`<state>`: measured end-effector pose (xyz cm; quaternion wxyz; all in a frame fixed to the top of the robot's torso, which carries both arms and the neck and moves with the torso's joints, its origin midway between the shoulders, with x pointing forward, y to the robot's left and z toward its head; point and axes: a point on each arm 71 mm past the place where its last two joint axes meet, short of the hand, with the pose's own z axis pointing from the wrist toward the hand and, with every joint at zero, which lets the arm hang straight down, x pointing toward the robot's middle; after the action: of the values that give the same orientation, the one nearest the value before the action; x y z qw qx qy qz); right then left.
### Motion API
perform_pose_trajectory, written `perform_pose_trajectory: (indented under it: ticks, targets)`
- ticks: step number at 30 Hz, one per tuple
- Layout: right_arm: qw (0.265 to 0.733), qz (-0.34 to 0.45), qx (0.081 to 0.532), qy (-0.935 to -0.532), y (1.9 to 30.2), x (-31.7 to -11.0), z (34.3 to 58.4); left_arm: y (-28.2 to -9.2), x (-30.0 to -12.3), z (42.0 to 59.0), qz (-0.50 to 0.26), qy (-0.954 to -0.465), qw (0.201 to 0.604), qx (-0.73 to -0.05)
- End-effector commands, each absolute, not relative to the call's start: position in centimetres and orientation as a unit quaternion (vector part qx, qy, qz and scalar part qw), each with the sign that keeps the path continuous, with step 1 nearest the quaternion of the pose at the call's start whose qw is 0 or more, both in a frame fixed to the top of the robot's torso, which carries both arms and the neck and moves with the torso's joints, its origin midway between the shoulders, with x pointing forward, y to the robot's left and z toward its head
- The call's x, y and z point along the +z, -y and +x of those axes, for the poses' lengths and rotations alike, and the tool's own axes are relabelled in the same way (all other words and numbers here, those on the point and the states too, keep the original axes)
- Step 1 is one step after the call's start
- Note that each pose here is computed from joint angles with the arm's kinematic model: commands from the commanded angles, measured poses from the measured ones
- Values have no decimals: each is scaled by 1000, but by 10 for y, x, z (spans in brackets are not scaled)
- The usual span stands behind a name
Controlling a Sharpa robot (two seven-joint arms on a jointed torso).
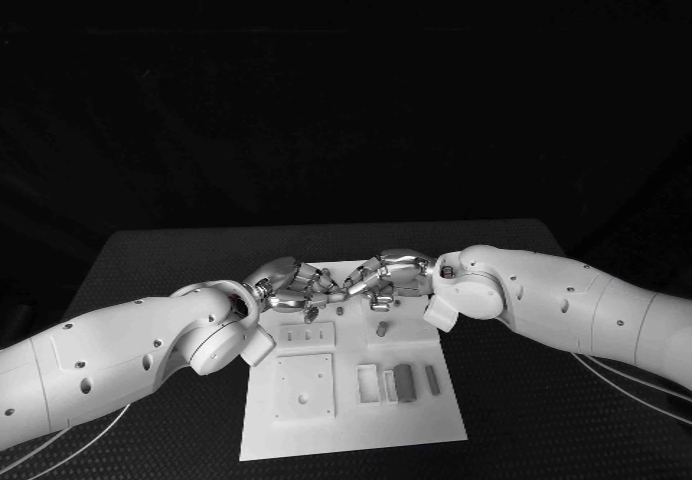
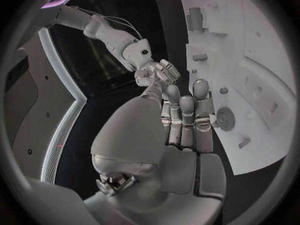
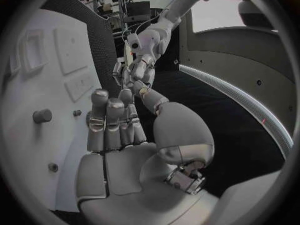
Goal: Assemble the parts on the task board
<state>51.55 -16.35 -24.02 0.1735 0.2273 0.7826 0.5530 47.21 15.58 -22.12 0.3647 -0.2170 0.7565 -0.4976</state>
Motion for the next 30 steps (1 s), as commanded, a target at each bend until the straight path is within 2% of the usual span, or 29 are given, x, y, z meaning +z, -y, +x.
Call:
perform_pose_trajectory:
  ticks: [1, 15, 20, 30]
  targets:
    - [169, 214, 555, -786, 160, -240, 514, -154, -220, 472, -236, -752, 349, -507]
    - [170, 204, 555, -789, 154, -241, 511, -156, -221, 474, -265, -750, 340, -502]
    - [187, 216, 549, -785, 156, -241, 514, -156, -224, 474, -290, -754, 309, -501]
    - [200, 229, 544, -782, 159, -241, 516, -156, -225, 475, -294, -756, 302, -501]
